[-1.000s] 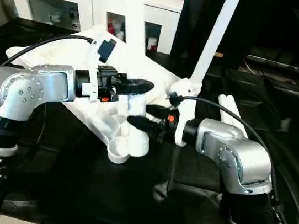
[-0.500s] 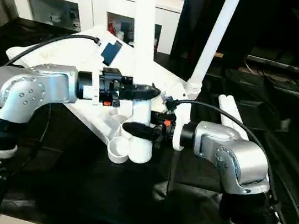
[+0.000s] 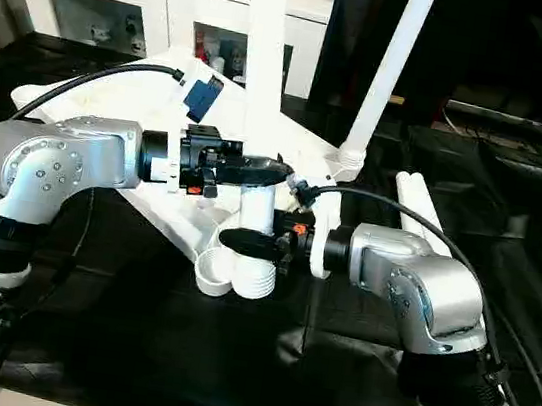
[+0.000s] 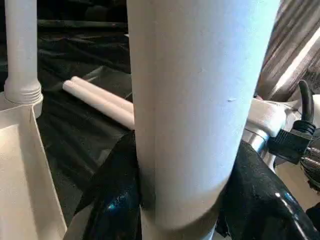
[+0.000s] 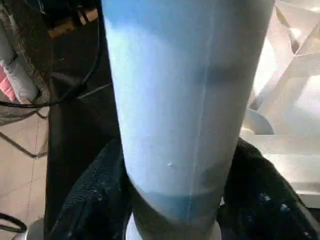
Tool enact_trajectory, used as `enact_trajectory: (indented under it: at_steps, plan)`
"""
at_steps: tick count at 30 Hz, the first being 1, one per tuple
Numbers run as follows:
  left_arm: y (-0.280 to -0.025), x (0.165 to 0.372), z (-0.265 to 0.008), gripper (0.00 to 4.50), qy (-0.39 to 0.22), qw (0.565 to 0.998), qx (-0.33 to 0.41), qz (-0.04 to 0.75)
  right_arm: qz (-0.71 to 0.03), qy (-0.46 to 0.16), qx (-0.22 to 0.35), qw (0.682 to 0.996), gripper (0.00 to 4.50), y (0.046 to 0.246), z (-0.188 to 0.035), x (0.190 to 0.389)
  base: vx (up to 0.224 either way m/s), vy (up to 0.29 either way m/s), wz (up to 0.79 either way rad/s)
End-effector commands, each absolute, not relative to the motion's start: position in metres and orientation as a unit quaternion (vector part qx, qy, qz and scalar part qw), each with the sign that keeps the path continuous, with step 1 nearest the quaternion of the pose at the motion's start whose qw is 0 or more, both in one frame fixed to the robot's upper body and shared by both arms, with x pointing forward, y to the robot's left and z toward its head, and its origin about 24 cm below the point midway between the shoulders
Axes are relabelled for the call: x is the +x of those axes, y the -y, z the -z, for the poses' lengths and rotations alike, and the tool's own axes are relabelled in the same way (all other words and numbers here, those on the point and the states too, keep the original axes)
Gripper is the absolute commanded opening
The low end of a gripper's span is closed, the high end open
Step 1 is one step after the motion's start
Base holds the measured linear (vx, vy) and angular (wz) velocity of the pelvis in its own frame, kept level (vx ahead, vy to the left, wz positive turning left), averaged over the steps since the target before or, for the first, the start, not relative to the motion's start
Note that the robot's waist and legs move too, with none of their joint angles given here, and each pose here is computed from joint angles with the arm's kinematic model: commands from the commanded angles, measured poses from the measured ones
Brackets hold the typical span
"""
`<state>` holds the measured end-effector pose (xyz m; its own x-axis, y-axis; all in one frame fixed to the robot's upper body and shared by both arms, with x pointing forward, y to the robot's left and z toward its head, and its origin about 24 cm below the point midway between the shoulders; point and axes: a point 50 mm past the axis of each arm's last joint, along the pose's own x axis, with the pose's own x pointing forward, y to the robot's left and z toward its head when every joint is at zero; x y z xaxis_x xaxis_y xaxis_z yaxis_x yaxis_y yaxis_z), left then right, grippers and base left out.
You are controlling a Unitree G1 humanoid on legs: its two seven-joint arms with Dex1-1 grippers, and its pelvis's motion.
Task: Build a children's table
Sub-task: Pick table leg
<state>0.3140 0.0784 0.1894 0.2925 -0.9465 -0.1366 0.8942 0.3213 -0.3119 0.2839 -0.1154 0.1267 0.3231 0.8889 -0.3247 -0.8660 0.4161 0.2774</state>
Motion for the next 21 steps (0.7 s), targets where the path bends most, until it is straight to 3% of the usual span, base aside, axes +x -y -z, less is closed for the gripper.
enact_trajectory:
  at_steps: [1,4,16,17,21]
  plan:
    - [-0.077,0.312,-0.195,1.86,-0.134,0.796,-0.076,0.585,-0.538,-0.233,0.027,0.809,2.2,0.118,-0.121,0.282,0.0,0.0,0.0]
    - [-0.077,0.311,-0.194,1.86,-0.134,0.796,-0.073,0.586,-0.538,-0.241,0.023,0.807,1.95,0.119,-0.118,0.281,0.0,0.0,0.0]
    - [-0.075,0.31,-0.194,1.86,-0.135,0.792,-0.07,0.592,-0.547,-0.242,-0.011,0.801,1.88,0.118,-0.113,0.276,0.0,0.0,0.0]
    - [-0.075,0.31,-0.194,1.86,-0.136,0.791,-0.07,0.592,-0.549,-0.242,-0.013,0.8,2.23,0.118,-0.112,0.276,0.0,0.0,0.0]
    - [-0.075,0.31,-0.194,1.86,-0.136,0.79,-0.068,0.594,-0.547,-0.242,-0.018,0.801,2.62,0.116,-0.111,0.275,0.0,0.0,0.0]
